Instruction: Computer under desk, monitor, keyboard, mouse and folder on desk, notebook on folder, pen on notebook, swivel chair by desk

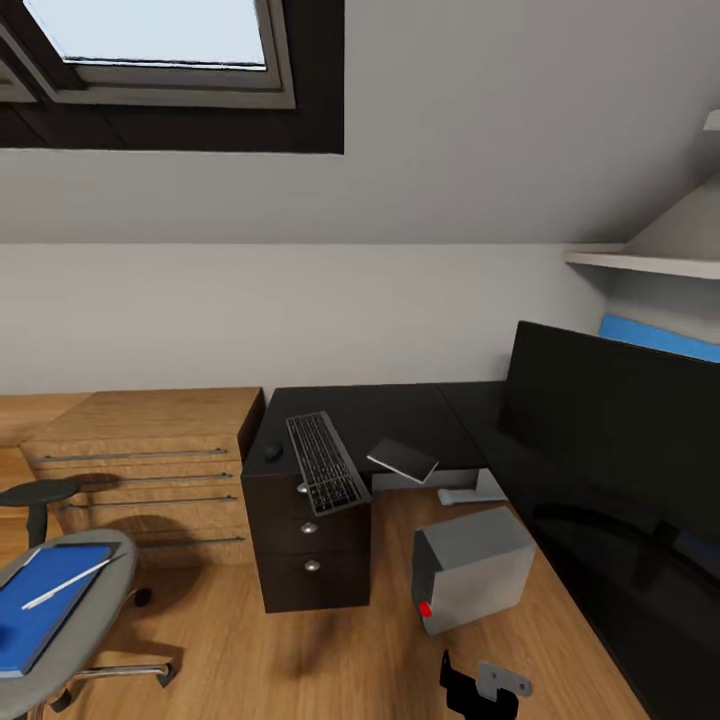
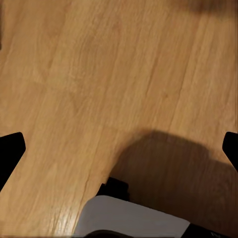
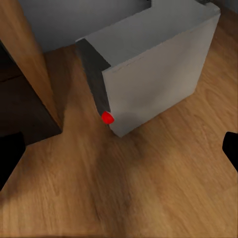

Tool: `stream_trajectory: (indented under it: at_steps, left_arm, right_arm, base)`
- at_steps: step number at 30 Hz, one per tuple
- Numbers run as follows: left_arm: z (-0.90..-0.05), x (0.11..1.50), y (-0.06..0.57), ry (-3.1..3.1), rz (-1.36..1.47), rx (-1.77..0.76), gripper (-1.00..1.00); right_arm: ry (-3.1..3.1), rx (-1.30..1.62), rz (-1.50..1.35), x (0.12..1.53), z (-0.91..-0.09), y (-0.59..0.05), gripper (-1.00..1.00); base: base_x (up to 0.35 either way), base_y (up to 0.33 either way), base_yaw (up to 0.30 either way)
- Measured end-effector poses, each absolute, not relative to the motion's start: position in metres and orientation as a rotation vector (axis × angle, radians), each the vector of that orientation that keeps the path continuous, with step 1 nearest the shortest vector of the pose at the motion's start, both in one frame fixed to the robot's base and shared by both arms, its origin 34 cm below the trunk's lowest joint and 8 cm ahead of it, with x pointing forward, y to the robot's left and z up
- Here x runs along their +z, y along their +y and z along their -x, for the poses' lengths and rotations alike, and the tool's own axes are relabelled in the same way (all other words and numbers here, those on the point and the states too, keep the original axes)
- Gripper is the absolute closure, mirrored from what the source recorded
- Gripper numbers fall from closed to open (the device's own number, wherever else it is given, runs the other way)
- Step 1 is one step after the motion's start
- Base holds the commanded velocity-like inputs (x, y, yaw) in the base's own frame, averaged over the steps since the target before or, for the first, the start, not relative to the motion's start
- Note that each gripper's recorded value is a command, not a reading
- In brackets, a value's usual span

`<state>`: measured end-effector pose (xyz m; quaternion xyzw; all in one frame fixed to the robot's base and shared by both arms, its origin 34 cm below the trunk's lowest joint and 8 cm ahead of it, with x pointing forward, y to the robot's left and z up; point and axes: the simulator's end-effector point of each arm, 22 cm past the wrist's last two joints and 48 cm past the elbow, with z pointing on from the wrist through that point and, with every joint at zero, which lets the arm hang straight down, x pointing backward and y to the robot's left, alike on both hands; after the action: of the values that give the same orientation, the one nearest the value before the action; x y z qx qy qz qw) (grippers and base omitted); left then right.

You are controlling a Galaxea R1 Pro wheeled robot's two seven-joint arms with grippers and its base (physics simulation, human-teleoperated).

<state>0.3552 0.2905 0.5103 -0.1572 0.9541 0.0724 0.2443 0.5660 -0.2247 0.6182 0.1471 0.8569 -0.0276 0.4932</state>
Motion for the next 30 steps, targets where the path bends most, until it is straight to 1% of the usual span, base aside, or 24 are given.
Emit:
stream_trajectory:
  at_steps: [20, 24, 30]
  left_arm:
    - [-0.380, 0.563, 0.309, 2.405, 0.457, 0.225, -1.00]
    - [-0.382, 0.571, 0.310, 2.389, 0.461, 0.227, -1.00]
    - [-0.382, 0.580, 0.308, 2.389, 0.453, 0.224, -1.00]
  right_arm:
    - [2.079, -0.051, -0.346, 0.650, -0.566, -0.215, -1.00]
    - [2.028, -0.059, -0.354, 0.665, -0.569, -0.217, -1.00]
    - [2.017, -0.061, -0.354, 0.675, -0.569, -0.218, -1.00]
  base:
    - [0.000, 0.000, 0.000]
    - [0.000, 0.000, 0.196]
    - [0.000, 0.000, 0.059]
